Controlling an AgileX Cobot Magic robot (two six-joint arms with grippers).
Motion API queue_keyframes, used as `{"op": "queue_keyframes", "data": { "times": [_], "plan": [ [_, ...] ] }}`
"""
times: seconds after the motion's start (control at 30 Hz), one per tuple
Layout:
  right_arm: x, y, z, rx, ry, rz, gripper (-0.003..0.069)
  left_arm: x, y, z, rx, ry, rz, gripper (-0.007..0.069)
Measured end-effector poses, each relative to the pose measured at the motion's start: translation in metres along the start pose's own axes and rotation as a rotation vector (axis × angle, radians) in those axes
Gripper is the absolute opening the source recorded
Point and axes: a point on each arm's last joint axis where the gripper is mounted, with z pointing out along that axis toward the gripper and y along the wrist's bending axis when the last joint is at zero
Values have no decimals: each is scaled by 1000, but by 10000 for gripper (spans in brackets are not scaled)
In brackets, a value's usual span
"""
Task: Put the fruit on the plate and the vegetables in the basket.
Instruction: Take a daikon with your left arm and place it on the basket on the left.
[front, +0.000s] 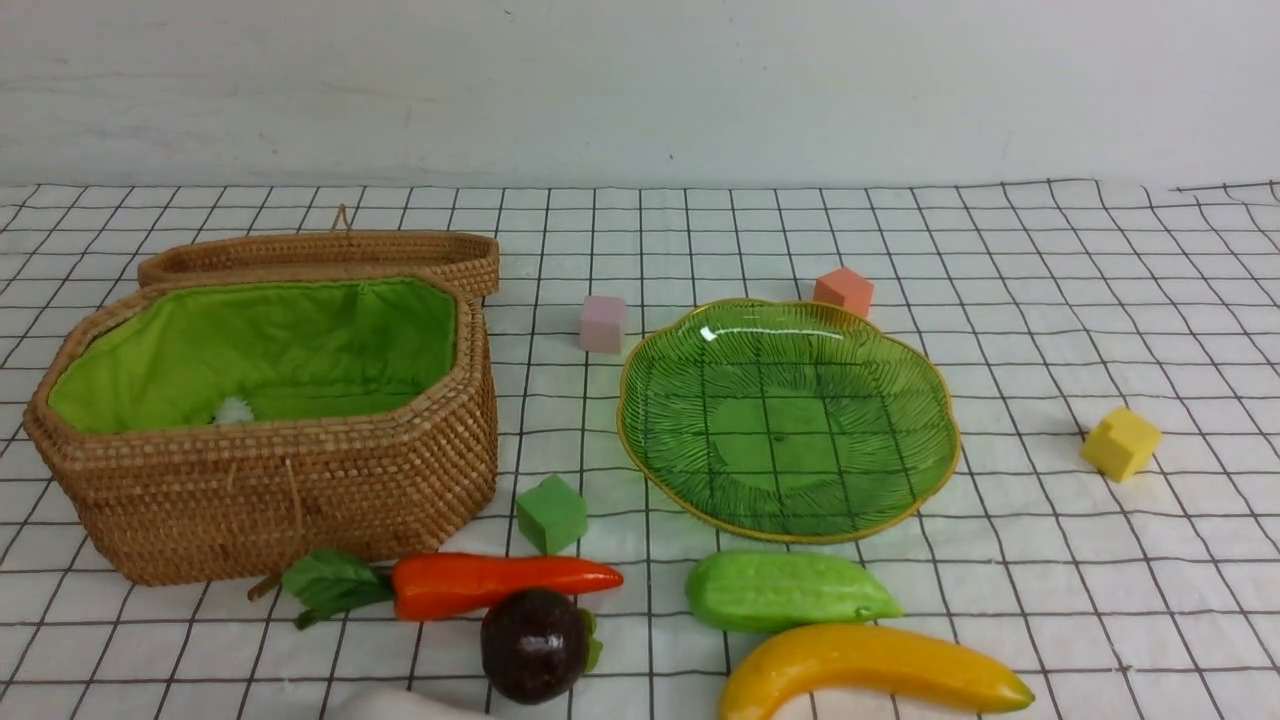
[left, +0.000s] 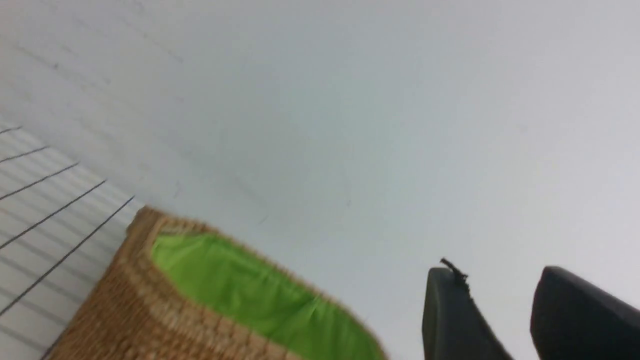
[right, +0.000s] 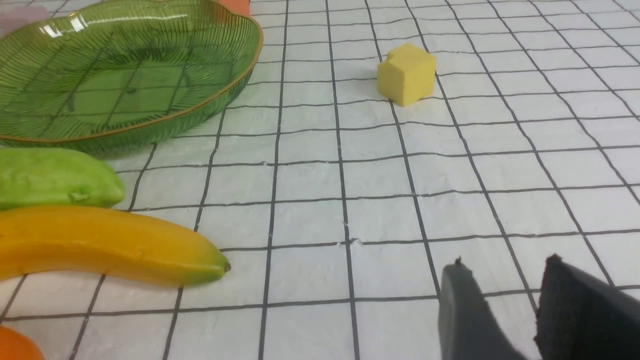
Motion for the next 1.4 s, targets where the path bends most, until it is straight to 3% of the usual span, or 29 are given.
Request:
{"op": "queue_keyframes", "data": {
  "times": [0.1, 0.23, 0.33, 0.43, 0.63, 0.7, 0.83, 0.97, 1.1, 1.2, 1.23, 1.27, 1.3, 1.4],
  "plan": [
    [0, 0, 0, 0, 0, 0, 244, -17, -13, 2, 40, -49, -14, 239],
    [0, 0, 0, 0, 0, 0, 244, -71, -58, 6, 119, -95, -1, 238],
    [0, 0, 0, 0, 0, 0, 244, -102, -86, 15, 98, -3, 7, 238],
    [0, 0, 0, 0, 0, 0, 244, -111, -99, 33, 3, 195, 23, 238],
    [0, 0, 0, 0, 0, 0, 244, -85, -85, 73, -209, 543, 90, 238],
    [0, 0, 0, 0, 0, 0, 244, -76, -80, 81, -256, 609, 67, 238],
    [0, 0, 0, 0, 0, 0, 244, -37, -60, 97, -443, 918, -31, 242],
    [0, 0, 0, 0, 0, 0, 244, -12, -49, 106, -513, 1125, -54, 281],
    [0, 0, 0, 0, 0, 0, 244, 14, -50, 113, -455, 1311, -70, 377],
    [0, 0, 0, 0, 0, 0, 244, 50, -59, 109, -404, 1469, -87, 533],
    [0, 0, 0, 0, 0, 0, 244, 52, -60, 109, -404, 1471, -89, 540],
    [0, 0, 0, 0, 0, 0, 244, 71, -61, 106, -452, 1491, -125, 608],
    [0, 0, 0, 0, 0, 0, 244, 72, -61, 107, -459, 1489, -131, 615],
    [0, 0, 0, 0, 0, 0, 244, 100, -58, 117, -599, 1397, -236, 668]
  ]
}}
